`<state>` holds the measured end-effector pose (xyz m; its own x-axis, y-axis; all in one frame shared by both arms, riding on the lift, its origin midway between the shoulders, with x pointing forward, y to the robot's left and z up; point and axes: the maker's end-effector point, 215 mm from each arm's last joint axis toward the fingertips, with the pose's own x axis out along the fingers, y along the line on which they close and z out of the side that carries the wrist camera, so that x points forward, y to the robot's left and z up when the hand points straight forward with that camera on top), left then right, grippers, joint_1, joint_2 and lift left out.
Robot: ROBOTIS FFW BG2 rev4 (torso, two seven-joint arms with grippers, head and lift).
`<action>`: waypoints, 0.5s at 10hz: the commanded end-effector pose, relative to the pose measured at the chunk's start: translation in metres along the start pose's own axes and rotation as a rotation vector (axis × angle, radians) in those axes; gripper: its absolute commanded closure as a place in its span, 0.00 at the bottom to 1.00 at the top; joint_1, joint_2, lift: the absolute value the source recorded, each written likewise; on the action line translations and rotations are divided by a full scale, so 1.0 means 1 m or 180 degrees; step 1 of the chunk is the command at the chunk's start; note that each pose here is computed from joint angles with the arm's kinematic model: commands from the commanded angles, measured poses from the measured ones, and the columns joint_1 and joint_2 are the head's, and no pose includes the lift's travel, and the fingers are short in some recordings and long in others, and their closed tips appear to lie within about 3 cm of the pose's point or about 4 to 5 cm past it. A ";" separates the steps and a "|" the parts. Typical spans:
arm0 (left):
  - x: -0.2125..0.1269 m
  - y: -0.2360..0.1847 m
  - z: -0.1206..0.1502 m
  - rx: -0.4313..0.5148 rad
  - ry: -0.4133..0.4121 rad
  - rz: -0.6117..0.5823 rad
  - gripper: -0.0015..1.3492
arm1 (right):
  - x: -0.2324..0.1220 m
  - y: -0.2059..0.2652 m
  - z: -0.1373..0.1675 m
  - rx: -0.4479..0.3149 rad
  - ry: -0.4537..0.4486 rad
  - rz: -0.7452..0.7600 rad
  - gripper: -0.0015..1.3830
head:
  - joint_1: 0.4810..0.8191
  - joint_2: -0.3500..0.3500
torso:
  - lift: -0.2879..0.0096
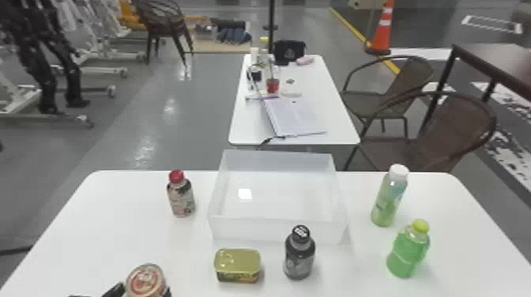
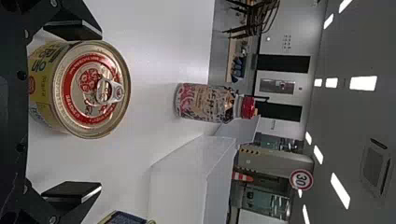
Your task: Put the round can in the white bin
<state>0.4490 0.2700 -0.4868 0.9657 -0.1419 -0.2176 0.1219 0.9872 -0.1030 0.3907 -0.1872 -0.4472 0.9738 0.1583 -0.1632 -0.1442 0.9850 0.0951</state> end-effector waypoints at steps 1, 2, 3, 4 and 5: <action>0.005 0.005 -0.001 0.0081 0.0018 0.0016 0.12 | 0.000 0.000 0.000 0.0005 -0.0002 -0.0003 0.11 | 0.20 0.50 | 0.63; 0.008 0.009 -0.001 0.0154 0.0042 0.0042 0.12 | 0.000 0.001 -0.001 0.0016 0.0002 -0.0002 0.11 | 0.20 0.50 | 0.63; 0.012 0.012 -0.002 0.0223 0.0072 0.0050 0.12 | 0.000 -0.001 -0.001 0.0024 0.0006 -0.0008 0.11 | 0.20 0.50 | 0.63; 0.014 0.013 -0.006 0.0258 0.0121 0.0057 0.12 | 0.000 0.000 -0.001 0.0031 0.0006 -0.0004 0.11 | 0.20 0.50 | 0.63; 0.014 0.016 -0.013 0.0287 0.0178 0.0074 0.14 | 0.001 0.000 -0.001 0.0030 0.0006 -0.0004 0.11 | 0.20 0.50 | 0.63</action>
<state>0.4619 0.2818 -0.5000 0.9572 -0.1225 -0.2622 0.1225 0.9923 -0.0163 0.3908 -0.1869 -0.4487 0.9737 0.1567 -0.1655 -0.1408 0.9845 0.1042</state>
